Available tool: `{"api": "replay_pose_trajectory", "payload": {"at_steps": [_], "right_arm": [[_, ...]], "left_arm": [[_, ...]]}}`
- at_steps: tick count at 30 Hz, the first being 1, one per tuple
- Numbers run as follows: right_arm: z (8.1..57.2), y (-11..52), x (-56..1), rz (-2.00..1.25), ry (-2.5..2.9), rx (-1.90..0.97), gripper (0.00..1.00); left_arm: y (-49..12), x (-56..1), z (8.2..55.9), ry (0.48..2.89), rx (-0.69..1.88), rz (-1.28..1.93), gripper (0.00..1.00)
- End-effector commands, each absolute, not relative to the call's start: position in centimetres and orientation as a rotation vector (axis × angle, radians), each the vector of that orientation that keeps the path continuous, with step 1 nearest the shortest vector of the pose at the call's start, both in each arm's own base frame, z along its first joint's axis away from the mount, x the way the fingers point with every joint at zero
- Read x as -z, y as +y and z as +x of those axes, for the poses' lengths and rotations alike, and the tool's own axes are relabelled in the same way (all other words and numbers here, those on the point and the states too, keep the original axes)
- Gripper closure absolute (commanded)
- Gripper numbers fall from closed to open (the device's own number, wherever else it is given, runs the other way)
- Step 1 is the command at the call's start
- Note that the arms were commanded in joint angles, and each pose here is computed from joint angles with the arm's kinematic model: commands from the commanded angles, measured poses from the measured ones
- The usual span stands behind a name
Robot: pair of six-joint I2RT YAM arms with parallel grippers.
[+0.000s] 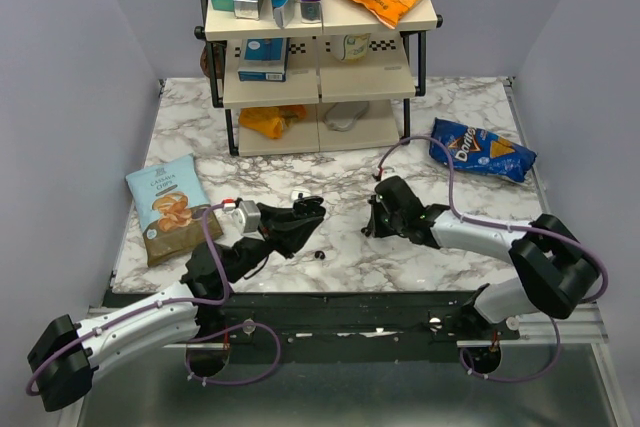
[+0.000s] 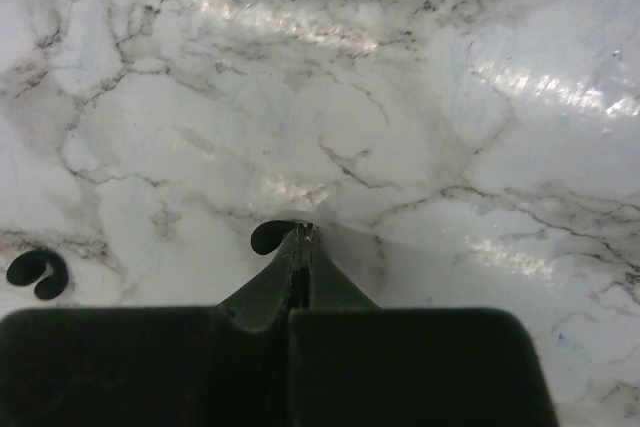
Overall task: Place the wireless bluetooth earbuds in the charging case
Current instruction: Pick up the earbud from the center of the board, then place the earbud in the charging case.
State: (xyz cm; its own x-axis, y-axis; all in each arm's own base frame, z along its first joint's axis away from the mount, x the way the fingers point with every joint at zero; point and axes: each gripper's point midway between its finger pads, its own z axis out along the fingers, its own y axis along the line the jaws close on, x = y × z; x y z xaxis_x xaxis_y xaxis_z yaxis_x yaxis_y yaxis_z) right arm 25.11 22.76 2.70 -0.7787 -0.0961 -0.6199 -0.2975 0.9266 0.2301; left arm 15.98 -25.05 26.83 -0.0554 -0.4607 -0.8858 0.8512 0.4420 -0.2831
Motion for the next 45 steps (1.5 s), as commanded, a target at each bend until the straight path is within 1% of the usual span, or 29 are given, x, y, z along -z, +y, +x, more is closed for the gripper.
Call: {"api": "replay_pose_trajectory", "payload": {"at_steps": [1,4,9,13,15,17,18,19,26,27,29,31,32,33,34,35,36,37,38,40,41,43,45], "right_arm": [[23.8,22.8,-4.4,-0.270,2.445,-0.463,0.99],[24.1,23.0,-5.7,-0.268,2.412,-0.479,0.99],[23.9,22.8,-6.1,-0.274,2.393,-0.492,0.99],[24.2,22.9,-9.3,-0.286,2.304,-0.533,0.99],[24.8,23.1,-12.5,-0.286,2.224,-0.555,0.99],[25.0,22.6,-14.5,-0.310,2.184,-0.529,0.99],[25.4,22.6,-17.3,-0.305,2.120,-0.543,0.99],[25.3,22.2,-18.1,-0.333,2.104,-0.520,0.99],[25.4,19.8,-27.6,-0.366,1.891,-0.419,0.99],[25.1,19.7,-28.3,-0.377,1.873,-0.413,0.99],[24.9,18.9,-30.3,-0.384,1.827,-0.378,0.99],[24.4,18.7,-31.2,-0.410,1.803,-0.361,0.99],[24.3,18.5,-32.2,-0.403,1.780,-0.352,0.99],[23.9,18.7,-32.6,-0.419,1.768,-0.355,0.99],[23.7,18.6,-32.9,-0.432,1.758,-0.342,0.99],[23.7,18.5,-33.1,-0.430,1.752,-0.325,0.99],[23.3,18.7,-33.7,-0.438,1.738,-0.334,0.99],[23.2,18.7,-33.9,-0.453,1.728,-0.327,0.99],[23.2,18.7,-34.0,-0.453,1.725,-0.315,0.99],[23.1,18.9,-34.4,-0.467,1.708,-0.312,0.99],[23.2,18.8,-34.6,-0.462,1.703,-0.306,0.99],[23.2,18.8,-35.0,-0.462,1.692,-0.299,0.99],[23.2,18.7,-35.4,-0.451,1.679,-0.300,0.99]], "left_arm": [[-24.7,-27.1,16.1,1.188,1.101,0.401,1.00],[-24.8,-27.1,16.1,1.192,1.102,0.401,1.00],[-24.9,-26.9,16.2,1.195,1.104,0.402,1.00],[-24.6,-27.2,16.6,1.190,1.084,0.378,1.00],[-24.5,-27.4,16.7,1.185,1.078,0.369,1.00],[-24.3,-27.6,17.1,1.185,1.065,0.349,1.00],[-24.3,-27.9,17.3,1.181,1.056,0.340,1.00],[-24.3,-27.9,17.4,1.185,1.045,0.341,1.00],[-26.7,-27.8,19.4,1.277,1.010,0.419,1.00],[-27.4,-28.5,18.9,1.255,1.051,0.468,1.00],[-27.8,-28.5,19.8,1.276,1.071,0.478,1.00],[-28.5,-29.9,20.0,1.247,1.117,0.532,1.00],[-29.1,-29.5,20.4,1.270,1.133,0.557,1.00],[-29.6,-30.8,20.5,1.248,1.162,0.571,1.00],[-30.2,-31.2,20.0,1.231,1.198,0.623,1.00],[-30.9,-30.5,20.6,1.259,1.208,0.644,1.00],[-31.5,-31.9,20.6,1.231,1.235,0.664,1.00],[-32.1,-32.2,20.4,1.224,1.263,0.698,1.00],[-33.1,-31.2,20.4,1.254,1.297,0.746,1.00],[-34.1,-32.7,20.2,1.225,1.366,0.777,1.00],[-34.8,-31.9,20.2,1.249,1.399,0.805,1.00],[-35.4,-32.8,20.3,1.229,1.437,0.808,1.00],[-35.8,-32.4,20.5,1.239,1.453,0.812,1.00]]}}
